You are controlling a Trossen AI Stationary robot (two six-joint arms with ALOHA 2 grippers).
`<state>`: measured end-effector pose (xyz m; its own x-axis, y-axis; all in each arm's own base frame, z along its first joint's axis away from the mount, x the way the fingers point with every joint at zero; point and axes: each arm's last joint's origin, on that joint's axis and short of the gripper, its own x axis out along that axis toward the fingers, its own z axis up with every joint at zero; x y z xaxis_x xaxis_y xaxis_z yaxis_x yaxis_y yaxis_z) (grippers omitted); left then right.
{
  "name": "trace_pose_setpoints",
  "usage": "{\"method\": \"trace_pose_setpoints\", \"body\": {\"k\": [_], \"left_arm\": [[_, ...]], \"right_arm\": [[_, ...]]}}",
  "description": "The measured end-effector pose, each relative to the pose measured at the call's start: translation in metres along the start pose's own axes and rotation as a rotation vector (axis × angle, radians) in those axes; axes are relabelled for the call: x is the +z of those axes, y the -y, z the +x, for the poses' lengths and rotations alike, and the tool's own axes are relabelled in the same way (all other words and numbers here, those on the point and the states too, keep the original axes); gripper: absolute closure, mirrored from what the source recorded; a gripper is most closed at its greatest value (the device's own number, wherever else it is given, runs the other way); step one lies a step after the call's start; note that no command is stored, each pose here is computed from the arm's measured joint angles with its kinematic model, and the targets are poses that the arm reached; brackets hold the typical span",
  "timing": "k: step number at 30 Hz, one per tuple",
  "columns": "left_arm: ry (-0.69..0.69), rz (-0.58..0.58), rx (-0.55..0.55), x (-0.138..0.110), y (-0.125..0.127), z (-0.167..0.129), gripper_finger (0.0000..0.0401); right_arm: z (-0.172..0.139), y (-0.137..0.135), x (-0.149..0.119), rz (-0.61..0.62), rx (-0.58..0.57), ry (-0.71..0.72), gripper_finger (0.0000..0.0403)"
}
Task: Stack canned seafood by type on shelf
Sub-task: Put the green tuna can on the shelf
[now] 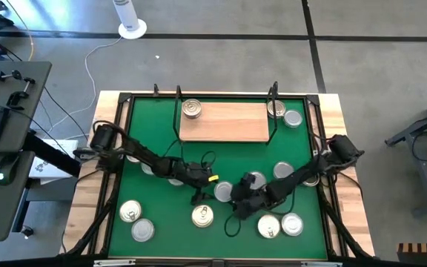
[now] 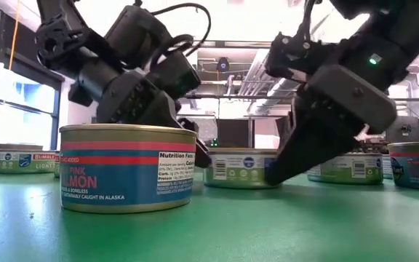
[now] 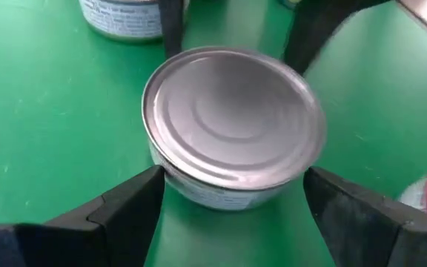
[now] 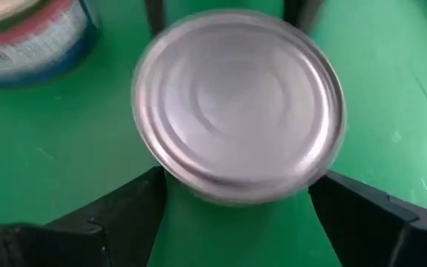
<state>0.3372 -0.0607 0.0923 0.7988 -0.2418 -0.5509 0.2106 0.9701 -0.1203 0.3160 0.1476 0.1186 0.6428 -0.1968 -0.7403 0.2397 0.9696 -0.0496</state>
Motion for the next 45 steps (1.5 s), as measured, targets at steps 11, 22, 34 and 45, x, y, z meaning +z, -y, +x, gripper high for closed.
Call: {"method": "trace_pose_setpoints", "body": {"k": [11,22,34,45], "left_arm": [[-0.015,0.026,0.002,-0.002,-0.001,0.004,0.0117],[-0.025,0.027,0.002,-0.004,-0.001,0.004,0.0166],[-0.028,0.025,0.011,-0.004,-0.001,0.004,0.0178],[-0.114,-0.002,0.084,0.004,0.004,-0.012,0.018]], "right_arm": [[0.008,0.011,0.008,-0.05,0.036,-0.014,0.0066],[0.014,0.018,0.016,-0.092,0.084,0.005,0.002],[0.027,0.021,0.013,-0.096,0.11,-0.018,0.0034],[0.013,0.005,0.008,-0.019,0.031,0.025,0.0082]]}}
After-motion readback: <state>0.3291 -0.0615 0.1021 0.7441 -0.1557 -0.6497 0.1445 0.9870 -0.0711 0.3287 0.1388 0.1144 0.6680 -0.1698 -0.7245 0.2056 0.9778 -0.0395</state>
